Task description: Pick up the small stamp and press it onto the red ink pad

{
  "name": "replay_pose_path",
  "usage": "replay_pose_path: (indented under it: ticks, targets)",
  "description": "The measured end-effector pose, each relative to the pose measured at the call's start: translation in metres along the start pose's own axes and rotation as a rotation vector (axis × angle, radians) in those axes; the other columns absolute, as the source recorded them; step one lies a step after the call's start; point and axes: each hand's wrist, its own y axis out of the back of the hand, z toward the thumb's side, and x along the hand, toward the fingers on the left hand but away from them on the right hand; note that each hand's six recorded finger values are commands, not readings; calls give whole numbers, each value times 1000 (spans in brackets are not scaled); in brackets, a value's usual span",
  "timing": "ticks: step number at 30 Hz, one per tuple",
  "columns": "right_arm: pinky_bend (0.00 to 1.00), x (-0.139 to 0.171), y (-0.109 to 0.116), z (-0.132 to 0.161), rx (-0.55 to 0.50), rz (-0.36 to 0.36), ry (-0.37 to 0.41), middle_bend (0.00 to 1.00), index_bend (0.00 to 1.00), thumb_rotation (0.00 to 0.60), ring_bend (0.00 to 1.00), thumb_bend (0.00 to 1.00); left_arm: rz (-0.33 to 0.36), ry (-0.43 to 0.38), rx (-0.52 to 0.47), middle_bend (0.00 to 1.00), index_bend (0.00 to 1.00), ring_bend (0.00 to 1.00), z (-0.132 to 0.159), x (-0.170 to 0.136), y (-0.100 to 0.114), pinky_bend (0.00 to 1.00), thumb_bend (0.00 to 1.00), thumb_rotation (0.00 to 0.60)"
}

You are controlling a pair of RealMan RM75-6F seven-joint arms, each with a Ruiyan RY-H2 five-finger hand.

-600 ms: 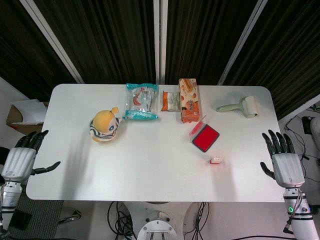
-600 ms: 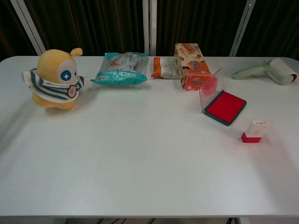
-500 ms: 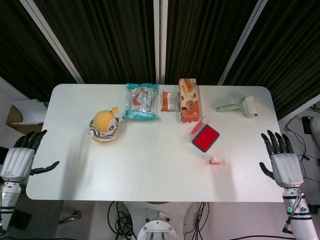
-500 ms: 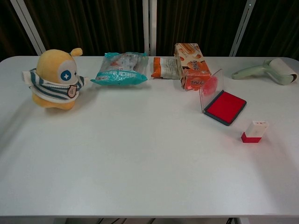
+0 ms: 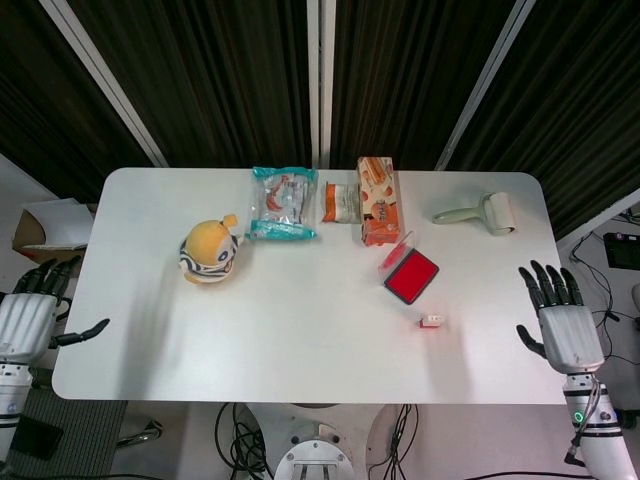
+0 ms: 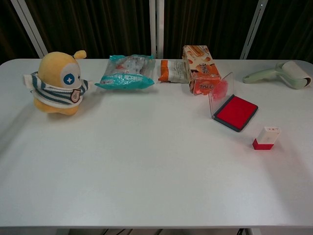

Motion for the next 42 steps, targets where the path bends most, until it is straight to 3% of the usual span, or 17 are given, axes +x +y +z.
replay_pose_path:
  ticks: [2, 3, 4, 7, 11, 17, 29, 42]
  targets:
    - [145, -1, -4, 0, 9, 17, 0, 0, 0, 600, 41, 156, -3, 4, -7, 161, 80, 118, -1, 1, -2, 193, 104, 243]
    - [270, -1, -6, 1, 10, 26, 1, 0, 0, 600, 96, 157, -6, 5, -9, 161, 80, 118, 0, 1, -3, 192, 103, 243]
    - [427, -1, -8, 2, 10, 37, 5, 0, 0, 600, 192, 157, -10, 4, -10, 161, 80, 118, 0, 1, -4, 192, 103, 243]
    - [714, -3, -9, 7, 16, 42, 23, 14, 0, 600, 436, 159, -20, 1, -11, 161, 80, 118, 1, 2, -8, 192, 103, 242]
    - [899, -4, -12, 14, 33, 61, 47, 81, 0, 600, 639, 159, -30, -5, -17, 161, 80, 118, 3, 3, -12, 193, 104, 246]
    - [913, -12, -32, 32, 66, 122, 71, 129, 2, 600, 660, 160, -34, -5, -15, 161, 80, 118, 2, 2, -13, 193, 103, 251]
    - [931, -41, -85, 83, 124, 252, 150, 219, 125, 600, 683, 176, -52, 6, -15, 160, 80, 118, -4, -3, -16, 193, 103, 277]
    - [931, -51, -107, 106, 134, 260, 159, 301, 275, 600, 707, 190, -63, 17, -17, 160, 80, 118, -9, -4, -18, 193, 103, 290]
